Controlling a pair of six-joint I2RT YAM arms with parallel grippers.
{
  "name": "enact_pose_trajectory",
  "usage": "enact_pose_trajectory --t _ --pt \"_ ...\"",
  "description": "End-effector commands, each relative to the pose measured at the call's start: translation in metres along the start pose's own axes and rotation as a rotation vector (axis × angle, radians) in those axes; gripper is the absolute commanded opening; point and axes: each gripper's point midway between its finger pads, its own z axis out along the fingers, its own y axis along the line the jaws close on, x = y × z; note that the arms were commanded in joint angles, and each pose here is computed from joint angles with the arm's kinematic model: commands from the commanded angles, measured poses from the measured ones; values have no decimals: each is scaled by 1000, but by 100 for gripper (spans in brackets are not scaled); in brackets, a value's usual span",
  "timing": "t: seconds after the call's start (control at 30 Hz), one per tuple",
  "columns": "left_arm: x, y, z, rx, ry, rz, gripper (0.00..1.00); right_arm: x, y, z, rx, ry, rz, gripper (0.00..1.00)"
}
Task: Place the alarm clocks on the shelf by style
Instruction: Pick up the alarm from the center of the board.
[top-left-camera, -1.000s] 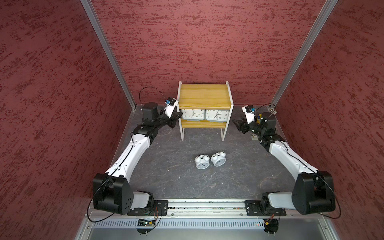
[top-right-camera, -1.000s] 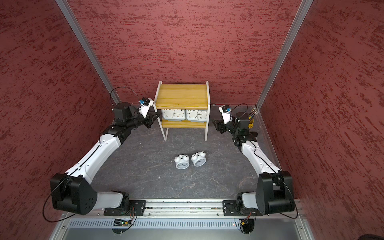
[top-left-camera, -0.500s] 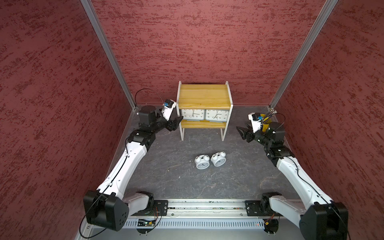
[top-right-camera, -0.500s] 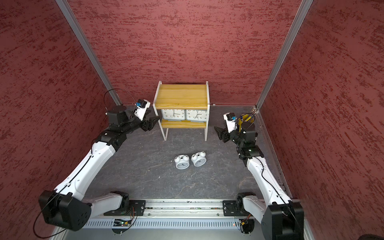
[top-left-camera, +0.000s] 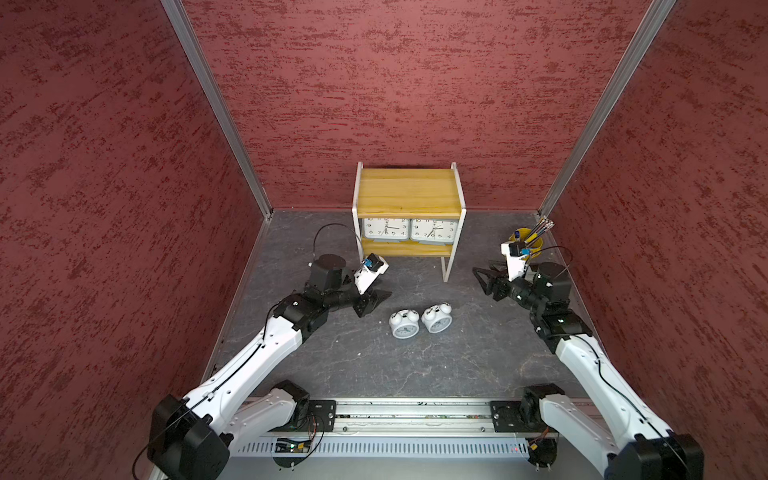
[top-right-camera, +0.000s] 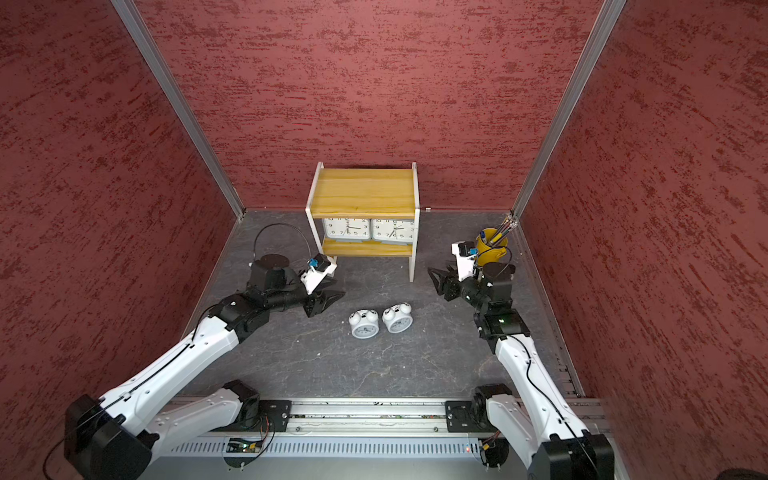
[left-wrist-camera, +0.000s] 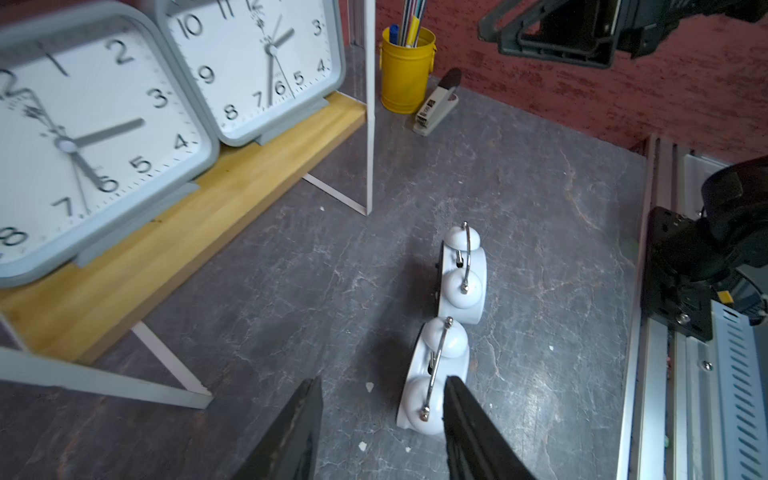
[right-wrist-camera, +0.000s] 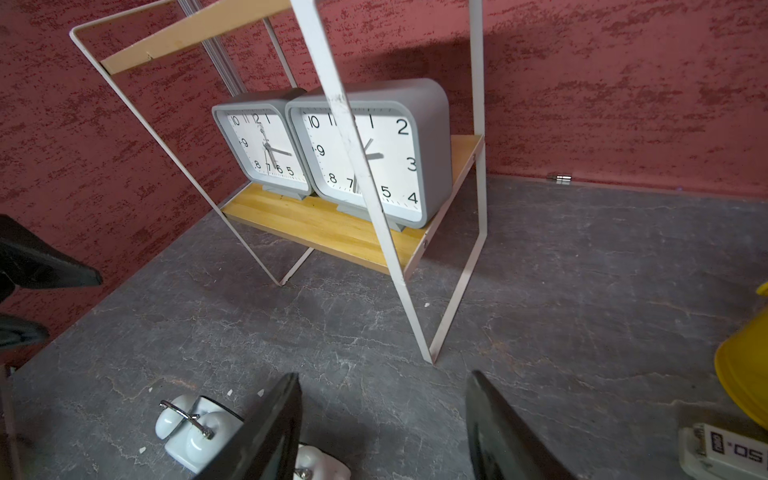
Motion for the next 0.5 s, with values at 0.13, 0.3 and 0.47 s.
enact_pose_trajectory --t 0.13,0.3,0.47 --pt "28 -30 29 146 94 61 46 3 0 -1 15 5 9 66" --pt "39 -34 43 175 133 75 45 6 -1 0 18 17 17 66" --pt "49 -35 52 185 171 78 45 8 -3 0 28 20 15 66"
